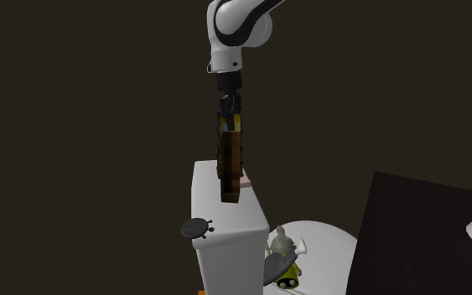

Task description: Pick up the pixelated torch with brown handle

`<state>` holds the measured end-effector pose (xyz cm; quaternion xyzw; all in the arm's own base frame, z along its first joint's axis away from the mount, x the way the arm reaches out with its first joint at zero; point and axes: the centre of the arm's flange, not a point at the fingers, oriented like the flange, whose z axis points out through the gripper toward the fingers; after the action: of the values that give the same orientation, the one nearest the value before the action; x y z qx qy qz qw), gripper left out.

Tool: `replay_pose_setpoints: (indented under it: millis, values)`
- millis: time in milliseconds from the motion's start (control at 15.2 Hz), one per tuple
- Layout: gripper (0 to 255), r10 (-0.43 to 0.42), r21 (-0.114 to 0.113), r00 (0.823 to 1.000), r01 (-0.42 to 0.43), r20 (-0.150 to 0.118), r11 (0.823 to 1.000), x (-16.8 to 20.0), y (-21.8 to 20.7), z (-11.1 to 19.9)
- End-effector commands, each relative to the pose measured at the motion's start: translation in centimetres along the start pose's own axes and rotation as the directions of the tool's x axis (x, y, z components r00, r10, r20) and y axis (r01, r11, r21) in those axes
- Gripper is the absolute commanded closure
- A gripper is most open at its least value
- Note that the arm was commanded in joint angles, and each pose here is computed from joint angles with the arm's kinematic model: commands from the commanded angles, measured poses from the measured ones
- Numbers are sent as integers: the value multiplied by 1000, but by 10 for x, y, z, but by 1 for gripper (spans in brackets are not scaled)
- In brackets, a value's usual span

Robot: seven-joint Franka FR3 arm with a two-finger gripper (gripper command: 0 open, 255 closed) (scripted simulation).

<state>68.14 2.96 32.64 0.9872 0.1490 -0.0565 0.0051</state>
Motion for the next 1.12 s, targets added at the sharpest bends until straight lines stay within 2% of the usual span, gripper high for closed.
replay_pose_setpoints:
  millis: [0,264,1056]
  values:
    - [255,0,0,1000,0,2,1000,0,0,1]
    - [255,0,1,1000,0,2,1000,0,0,2]
    - [255,0,1,1000,0,2,1000,-7,0,-61]
